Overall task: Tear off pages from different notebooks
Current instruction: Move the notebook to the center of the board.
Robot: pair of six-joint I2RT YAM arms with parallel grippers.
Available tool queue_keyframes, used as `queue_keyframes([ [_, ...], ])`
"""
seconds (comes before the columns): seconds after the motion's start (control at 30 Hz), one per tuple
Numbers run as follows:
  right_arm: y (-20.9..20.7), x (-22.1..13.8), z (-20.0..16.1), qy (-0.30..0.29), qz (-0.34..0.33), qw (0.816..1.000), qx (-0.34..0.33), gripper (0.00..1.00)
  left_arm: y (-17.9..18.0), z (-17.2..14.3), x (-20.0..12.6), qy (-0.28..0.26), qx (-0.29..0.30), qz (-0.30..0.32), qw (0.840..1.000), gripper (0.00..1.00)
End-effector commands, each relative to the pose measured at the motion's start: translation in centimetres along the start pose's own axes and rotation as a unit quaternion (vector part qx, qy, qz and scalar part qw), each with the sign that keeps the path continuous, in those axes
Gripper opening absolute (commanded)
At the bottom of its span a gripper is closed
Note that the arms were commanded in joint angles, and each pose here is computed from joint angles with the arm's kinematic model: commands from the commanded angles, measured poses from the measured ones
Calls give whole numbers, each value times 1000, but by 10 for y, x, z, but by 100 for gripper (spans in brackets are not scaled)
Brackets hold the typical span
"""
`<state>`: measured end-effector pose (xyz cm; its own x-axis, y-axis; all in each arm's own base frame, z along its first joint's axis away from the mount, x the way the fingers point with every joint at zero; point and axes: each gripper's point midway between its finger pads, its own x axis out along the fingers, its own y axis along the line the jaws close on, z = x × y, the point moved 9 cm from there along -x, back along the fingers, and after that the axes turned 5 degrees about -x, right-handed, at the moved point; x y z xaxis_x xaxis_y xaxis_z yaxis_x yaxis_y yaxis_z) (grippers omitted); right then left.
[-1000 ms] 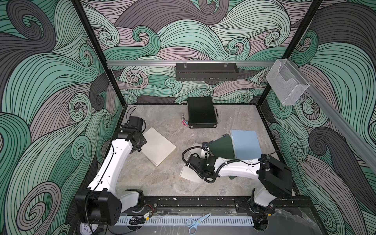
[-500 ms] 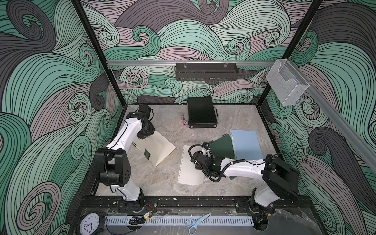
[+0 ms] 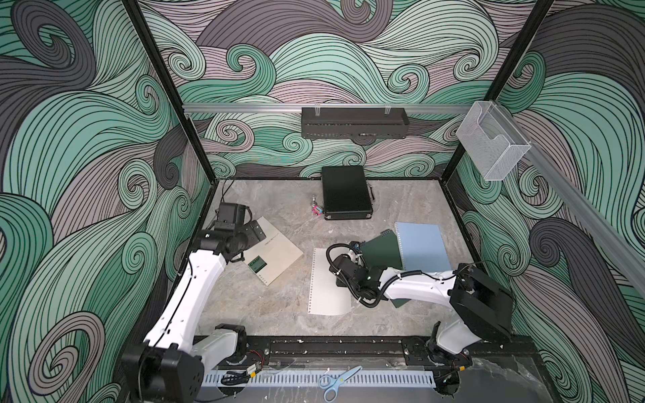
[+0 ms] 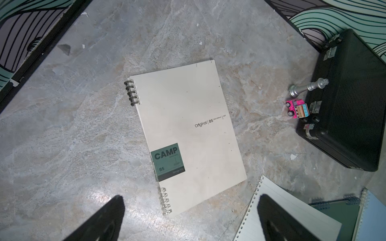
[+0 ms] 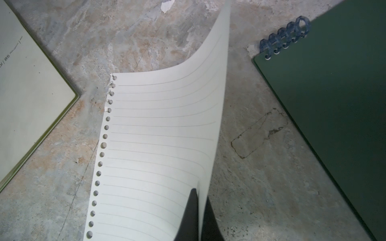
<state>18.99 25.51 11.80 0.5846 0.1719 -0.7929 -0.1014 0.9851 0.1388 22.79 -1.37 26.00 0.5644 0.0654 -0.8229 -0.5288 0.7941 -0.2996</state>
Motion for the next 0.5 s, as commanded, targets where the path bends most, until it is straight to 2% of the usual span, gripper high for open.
queue_keyframes([
  [0.0,-2,2,0,0,-1,1000,1,0,11,-18,17,7,-24,-8,1000,99],
  [0.1,-5,1,0,-3,-1,1000,1,0,14,-34,39,15,-15,-41,999,99],
  [0.33,-7,1,0,-6,16,1000,13,0,19,-48,78,75,-30,4,997,99],
  [0.47,-9,4,0,-2,10,1000,17,0,22,-57,103,78,-52,0,996,99],
])
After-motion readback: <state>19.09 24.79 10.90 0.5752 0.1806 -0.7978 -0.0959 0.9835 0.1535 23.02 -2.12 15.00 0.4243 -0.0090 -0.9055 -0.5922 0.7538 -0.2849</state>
